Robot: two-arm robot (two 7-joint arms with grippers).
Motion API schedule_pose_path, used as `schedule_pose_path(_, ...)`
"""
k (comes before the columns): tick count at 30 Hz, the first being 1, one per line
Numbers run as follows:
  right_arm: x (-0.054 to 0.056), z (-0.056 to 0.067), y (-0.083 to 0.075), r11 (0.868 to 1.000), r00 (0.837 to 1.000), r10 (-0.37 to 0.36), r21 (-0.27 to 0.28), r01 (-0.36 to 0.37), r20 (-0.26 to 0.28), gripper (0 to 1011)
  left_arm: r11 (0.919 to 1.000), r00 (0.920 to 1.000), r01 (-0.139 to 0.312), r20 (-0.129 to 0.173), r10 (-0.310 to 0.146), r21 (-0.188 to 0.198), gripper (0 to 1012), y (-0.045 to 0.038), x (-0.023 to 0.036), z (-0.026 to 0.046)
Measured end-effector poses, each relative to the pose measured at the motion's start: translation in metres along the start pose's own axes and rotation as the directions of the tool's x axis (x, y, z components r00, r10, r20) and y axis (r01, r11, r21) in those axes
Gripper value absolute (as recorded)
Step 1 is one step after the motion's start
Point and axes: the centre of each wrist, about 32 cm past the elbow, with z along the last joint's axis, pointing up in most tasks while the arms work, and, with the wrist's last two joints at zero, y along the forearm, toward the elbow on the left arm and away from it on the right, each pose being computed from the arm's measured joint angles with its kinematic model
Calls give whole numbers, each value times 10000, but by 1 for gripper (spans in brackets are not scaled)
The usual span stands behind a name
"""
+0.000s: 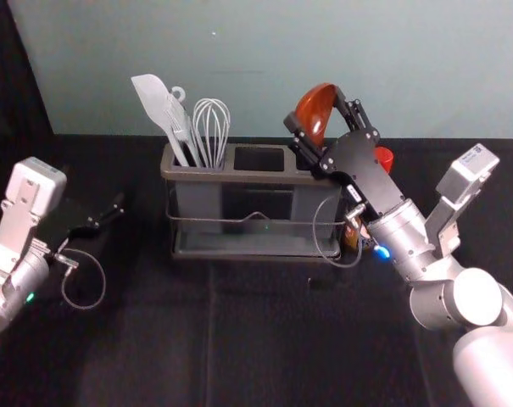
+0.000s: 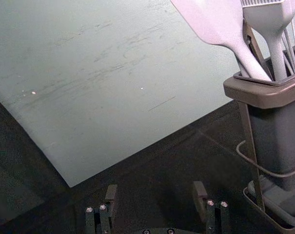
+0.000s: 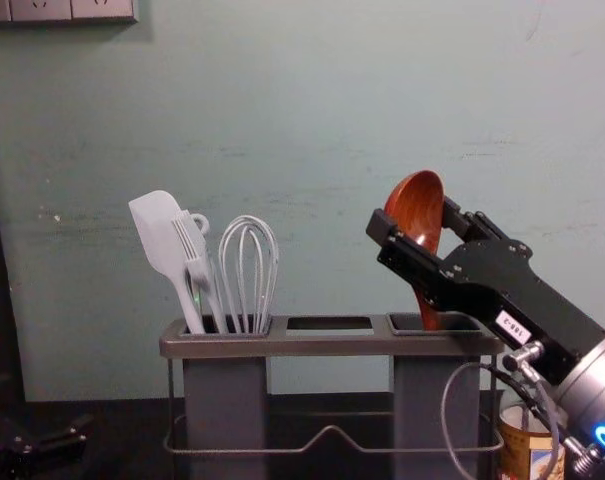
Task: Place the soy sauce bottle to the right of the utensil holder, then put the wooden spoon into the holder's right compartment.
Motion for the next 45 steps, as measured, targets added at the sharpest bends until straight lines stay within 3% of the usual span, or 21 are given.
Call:
schedule_pose_path(14, -8, -29, -19, 9997, 9998, 177, -165, -176, 42, 837, 10000, 10000, 0, -1, 0, 0, 1000, 0, 0, 0)
schedule_pose_path(22, -16, 8, 21, 9999, 9999, 65, 131, -67, 159, 1002, 10000, 10000, -1, 0, 1, 0, 1000, 0, 0, 0)
schedule_pose_path(27, -6, 172, 147, 9962, 9993, -10, 867, -22, 368, 1002, 10000, 10000, -1, -1, 1, 0, 1000, 0, 0, 0)
schedule_pose_path(33, 59, 489, 276, 9846, 9964, -140, 1750, -10, 841, 1002, 10000, 10000, 0, 0, 0, 1, 1000, 0, 0, 0)
schedule_pose_path(39, 231, 782, 286, 9666, 9911, -513, 2557, 184, 1226, 1002, 10000, 10000, -1, -1, 1, 0, 1000, 0, 0, 0)
schedule_pose_path(45, 404, 944, 228, 9552, 9823, -1087, 2896, 608, 1523, 1002, 10000, 10000, 0, -1, 0, 0, 1000, 0, 0, 0)
